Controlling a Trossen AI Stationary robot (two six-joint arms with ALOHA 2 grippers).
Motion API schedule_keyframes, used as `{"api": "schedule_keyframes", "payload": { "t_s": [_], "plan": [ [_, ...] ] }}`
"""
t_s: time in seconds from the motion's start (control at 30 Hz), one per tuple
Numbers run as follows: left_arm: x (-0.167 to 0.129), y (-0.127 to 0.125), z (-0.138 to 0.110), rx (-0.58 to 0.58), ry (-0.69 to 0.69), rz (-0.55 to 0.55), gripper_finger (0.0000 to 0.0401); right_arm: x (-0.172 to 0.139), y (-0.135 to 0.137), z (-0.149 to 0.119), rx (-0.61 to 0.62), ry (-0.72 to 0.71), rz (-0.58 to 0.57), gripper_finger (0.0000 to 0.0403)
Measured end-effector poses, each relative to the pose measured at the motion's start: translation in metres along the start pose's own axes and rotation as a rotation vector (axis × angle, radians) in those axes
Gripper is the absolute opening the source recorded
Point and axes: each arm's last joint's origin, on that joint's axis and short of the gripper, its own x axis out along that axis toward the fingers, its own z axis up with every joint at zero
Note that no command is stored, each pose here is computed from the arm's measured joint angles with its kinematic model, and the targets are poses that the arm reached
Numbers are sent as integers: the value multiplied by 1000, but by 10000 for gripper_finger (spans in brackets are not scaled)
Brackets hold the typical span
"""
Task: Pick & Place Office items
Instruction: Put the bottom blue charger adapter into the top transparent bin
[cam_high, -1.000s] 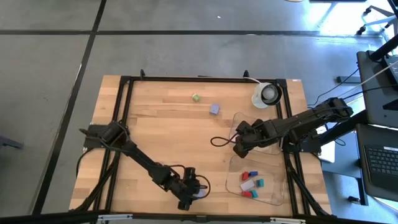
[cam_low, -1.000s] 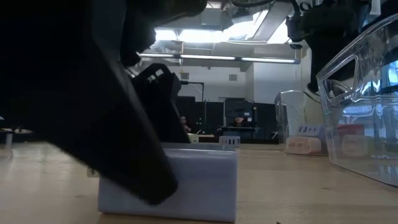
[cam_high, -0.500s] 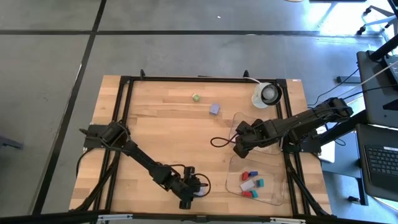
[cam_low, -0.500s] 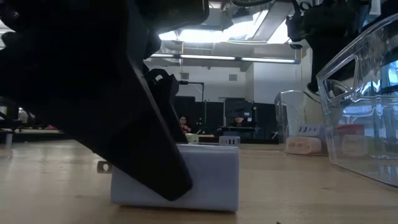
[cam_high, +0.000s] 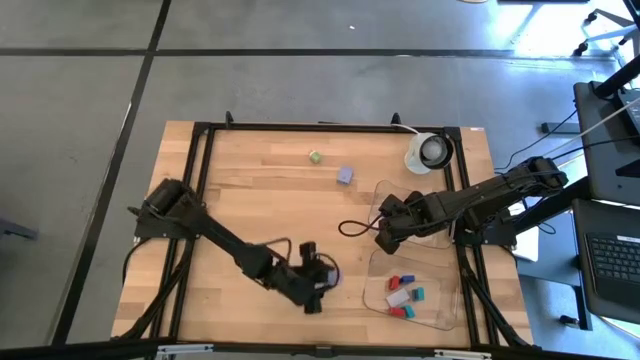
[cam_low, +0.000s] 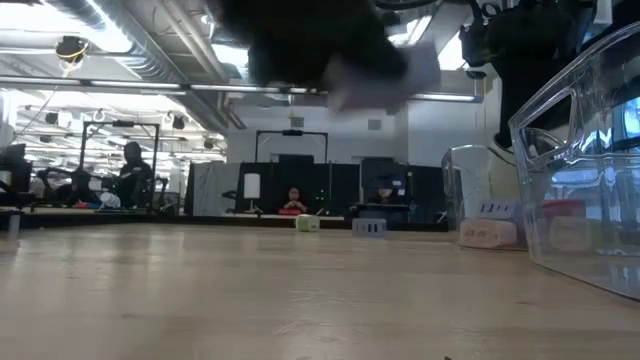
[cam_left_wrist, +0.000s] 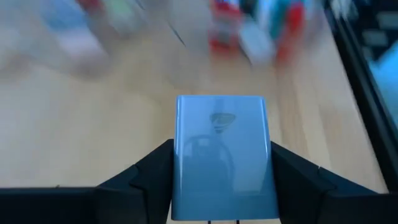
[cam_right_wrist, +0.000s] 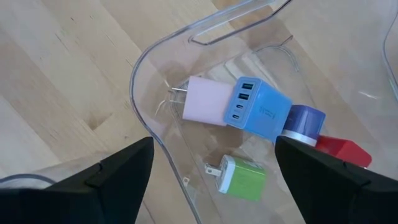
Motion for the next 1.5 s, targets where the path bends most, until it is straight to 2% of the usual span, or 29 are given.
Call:
{"api": "schedule_keyframes", "payload": {
  "t_s": [0.17,0.4,0.53,0.67,1.0,1.27,1.37,1.5],
  "plan": [
    [-23,25,46,-29,-209,109,206,0,0,0,2,-4,2,339],
    [-59,61,114,-158,-608,124,211,0,1,2,13,-40,-4,339],
    [-74,80,139,-227,-815,128,212,0,3,4,23,-65,14,339],
    [-80,91,150,-220,-931,112,213,0,6,6,35,-90,39,339],
    [-81,96,152,-251,-953,127,214,-1,11,11,9,-152,83,339],
    [-81,96,152,-197,-946,155,214,-5,24,21,9,-258,212,339],
    [-81,96,151,-174,-929,231,214,-7,28,24,-7,-295,251,339],
    [-85,93,147,-178,-869,426,214,-7,27,27,-6,-302,250,339]
  ]
}}
